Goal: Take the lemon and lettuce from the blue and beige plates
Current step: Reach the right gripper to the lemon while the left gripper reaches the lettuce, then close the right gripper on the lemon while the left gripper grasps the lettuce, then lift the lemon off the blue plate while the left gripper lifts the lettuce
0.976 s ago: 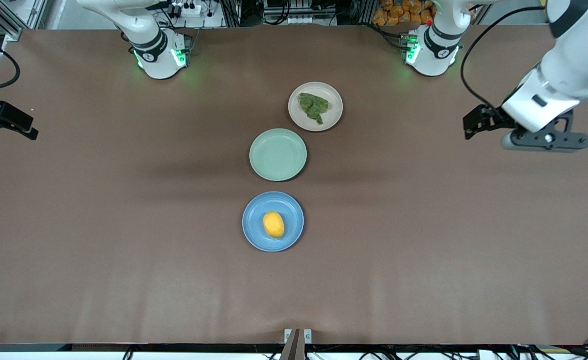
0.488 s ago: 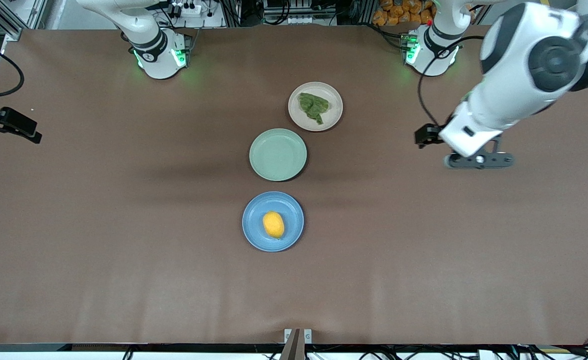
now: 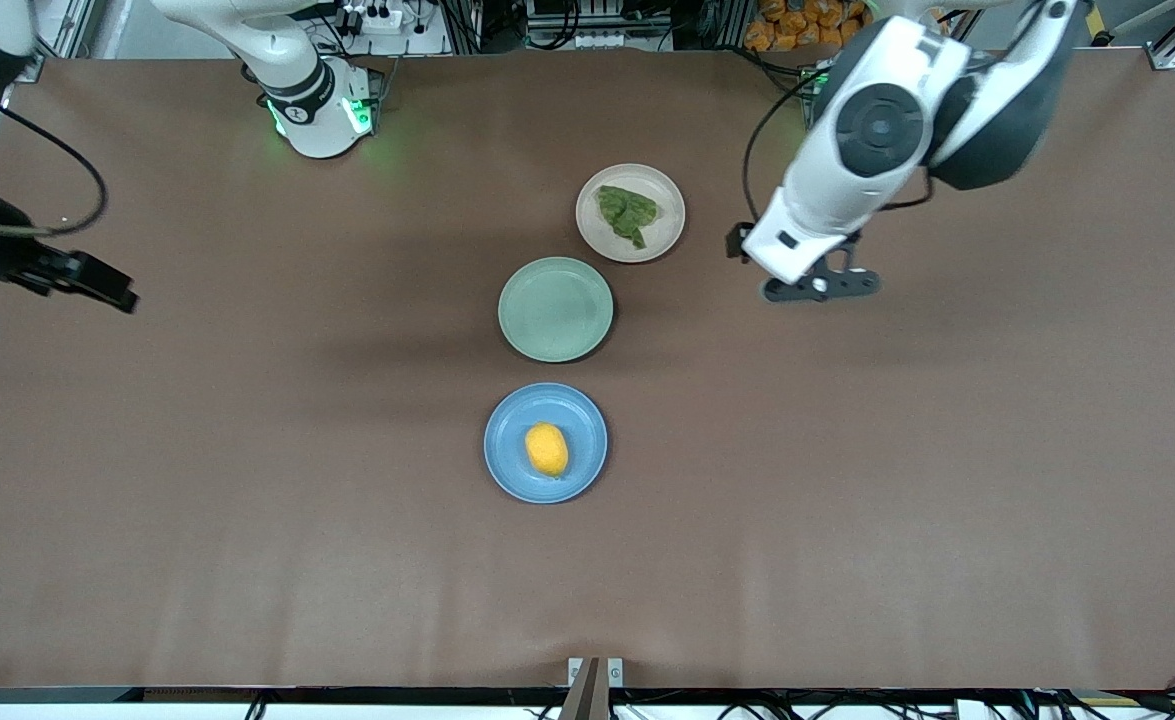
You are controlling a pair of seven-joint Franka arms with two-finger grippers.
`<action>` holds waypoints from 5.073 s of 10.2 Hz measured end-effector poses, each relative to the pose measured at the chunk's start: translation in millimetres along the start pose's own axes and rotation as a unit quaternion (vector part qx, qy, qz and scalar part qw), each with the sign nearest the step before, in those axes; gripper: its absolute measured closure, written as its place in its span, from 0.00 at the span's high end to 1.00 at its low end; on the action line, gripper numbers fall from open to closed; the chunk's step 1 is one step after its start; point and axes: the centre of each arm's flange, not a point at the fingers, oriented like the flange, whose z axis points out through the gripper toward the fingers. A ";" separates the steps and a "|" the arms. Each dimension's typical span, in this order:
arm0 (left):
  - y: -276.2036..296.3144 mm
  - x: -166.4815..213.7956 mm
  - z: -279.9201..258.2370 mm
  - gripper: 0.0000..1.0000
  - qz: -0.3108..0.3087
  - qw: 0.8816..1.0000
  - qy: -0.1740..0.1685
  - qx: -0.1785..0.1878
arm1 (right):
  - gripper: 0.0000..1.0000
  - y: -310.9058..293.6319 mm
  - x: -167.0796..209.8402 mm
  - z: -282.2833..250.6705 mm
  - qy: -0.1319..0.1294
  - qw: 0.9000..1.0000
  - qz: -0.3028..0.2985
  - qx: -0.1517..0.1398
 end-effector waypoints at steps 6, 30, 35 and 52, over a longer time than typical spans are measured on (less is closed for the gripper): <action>120.3 -92.9 128.3 1.00 -0.041 0.998 -0.045 0.029 | 1.00 -148.2 6.6 123.2 0.018 0.994 0.101 0.039; 183.8 -120.2 297.8 0.30 -0.044 0.989 -0.136 0.033 | 1.00 -386.2 -59.5 389.8 0.117 0.988 -0.032 0.092; 182.2 -111.7 286.5 0.04 -0.057 0.989 -0.134 0.035 | 1.00 -394.9 -71.6 396.3 0.118 0.988 -0.048 0.087; -78.9 156.3 105.7 0.04 -0.141 0.990 0.017 0.018 | 0.70 -330.2 -45.2 262.0 0.049 0.998 -0.005 0.038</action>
